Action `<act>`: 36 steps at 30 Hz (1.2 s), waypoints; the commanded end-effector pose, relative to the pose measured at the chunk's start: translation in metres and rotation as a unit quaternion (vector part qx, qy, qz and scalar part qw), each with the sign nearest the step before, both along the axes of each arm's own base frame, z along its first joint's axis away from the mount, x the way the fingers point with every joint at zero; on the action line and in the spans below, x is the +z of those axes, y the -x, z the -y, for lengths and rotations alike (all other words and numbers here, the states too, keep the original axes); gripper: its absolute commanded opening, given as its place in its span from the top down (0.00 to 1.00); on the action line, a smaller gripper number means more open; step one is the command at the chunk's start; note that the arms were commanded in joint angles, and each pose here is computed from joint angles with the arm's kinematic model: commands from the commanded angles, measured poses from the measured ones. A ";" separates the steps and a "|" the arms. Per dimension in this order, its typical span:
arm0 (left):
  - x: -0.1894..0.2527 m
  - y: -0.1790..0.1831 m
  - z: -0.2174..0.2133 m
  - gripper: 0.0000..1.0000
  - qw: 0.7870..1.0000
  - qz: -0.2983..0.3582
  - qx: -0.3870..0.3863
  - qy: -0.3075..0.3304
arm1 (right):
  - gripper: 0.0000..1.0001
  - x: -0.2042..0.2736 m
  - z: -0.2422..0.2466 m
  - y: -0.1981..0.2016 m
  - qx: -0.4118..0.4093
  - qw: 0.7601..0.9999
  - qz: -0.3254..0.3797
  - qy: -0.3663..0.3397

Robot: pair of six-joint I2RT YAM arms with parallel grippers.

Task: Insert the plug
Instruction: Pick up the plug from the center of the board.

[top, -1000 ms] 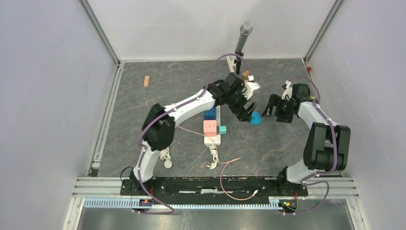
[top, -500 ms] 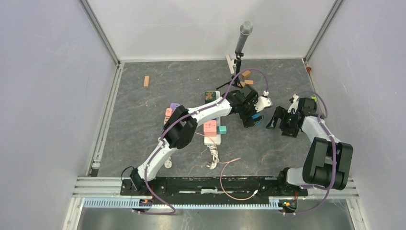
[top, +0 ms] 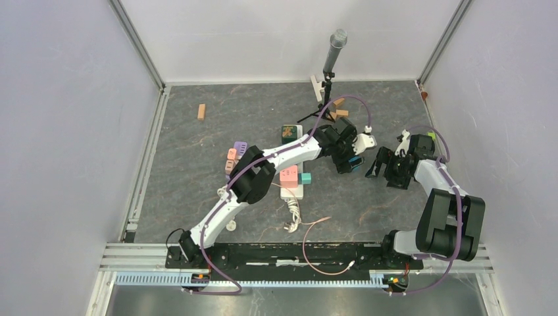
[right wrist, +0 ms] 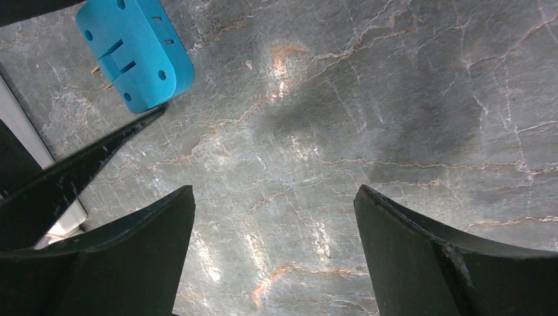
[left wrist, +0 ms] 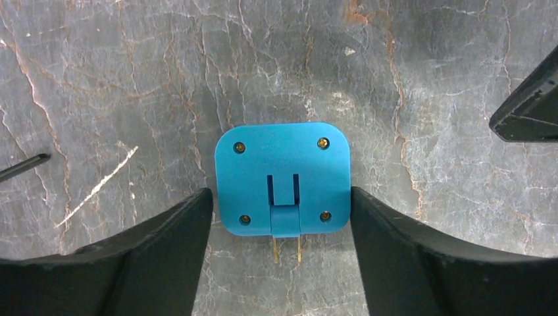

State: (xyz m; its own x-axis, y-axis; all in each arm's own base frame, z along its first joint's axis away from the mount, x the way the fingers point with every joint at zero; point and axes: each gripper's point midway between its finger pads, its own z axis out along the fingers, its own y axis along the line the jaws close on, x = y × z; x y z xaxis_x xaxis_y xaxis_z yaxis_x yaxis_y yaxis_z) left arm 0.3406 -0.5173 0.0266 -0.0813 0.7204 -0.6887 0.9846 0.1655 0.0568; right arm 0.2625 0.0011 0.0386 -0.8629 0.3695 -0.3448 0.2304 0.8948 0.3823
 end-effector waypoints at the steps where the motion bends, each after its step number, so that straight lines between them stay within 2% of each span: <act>1: 0.012 -0.003 0.021 0.27 0.999 0.033 -0.019 0.021 | 0.06 0.014 0.002 -0.011 0.008 1.000 0.024 0.003; 3: 0.012 -0.004 0.022 0.35 0.999 0.040 -0.015 0.018 | 0.06 0.016 0.003 -0.011 0.009 1.000 0.025 0.004; 6: 0.019 0.000 0.027 0.36 0.999 0.033 -0.014 0.035 | 0.06 0.019 0.002 -0.012 0.010 1.000 0.028 0.002; 8: 0.030 0.004 0.028 0.32 0.998 0.031 -0.019 0.048 | 0.06 0.023 0.000 -0.014 0.015 0.999 0.034 -0.001; 13: 0.082 0.009 0.018 0.35 0.992 0.065 -0.018 0.106 | 0.06 0.048 -0.016 -0.029 0.040 0.995 0.081 -0.046; 16: 0.121 0.013 0.004 0.43 0.984 0.072 0.008 0.162 | 0.06 0.067 -0.021 -0.042 0.057 0.992 0.103 -0.054; 20: 0.162 0.022 -0.019 0.43 0.975 0.097 0.022 0.197 | 0.06 0.097 -0.033 -0.061 0.074 0.985 0.142 -0.071; 23: 0.195 0.032 -0.039 0.43 0.967 0.126 0.023 0.220 | 0.06 0.131 -0.057 -0.077 0.106 0.973 0.180 -0.103; 27: 0.229 0.047 -0.068 0.43 0.956 0.161 0.019 0.243 | 0.07 0.181 -0.105 -0.087 0.153 0.939 0.234 -0.200; 31: 0.248 0.062 -0.094 0.41 0.949 0.191 0.010 0.249 | 0.07 0.216 -0.140 -0.083 0.208 0.916 0.248 -0.238; 36: 0.258 0.077 -0.115 0.41 0.945 0.206 0.004 0.255 | 0.09 0.233 -0.165 -0.068 0.247 0.899 0.243 -0.269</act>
State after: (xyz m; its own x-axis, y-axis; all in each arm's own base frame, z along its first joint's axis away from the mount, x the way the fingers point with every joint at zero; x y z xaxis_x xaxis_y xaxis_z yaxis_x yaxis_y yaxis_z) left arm 0.2665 -0.4140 0.2648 0.1829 0.3159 -0.9310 0.9214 0.2753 0.2744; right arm 0.3401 0.1459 0.2383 -0.7696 0.2309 -0.5953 -0.3742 0.5923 0.7135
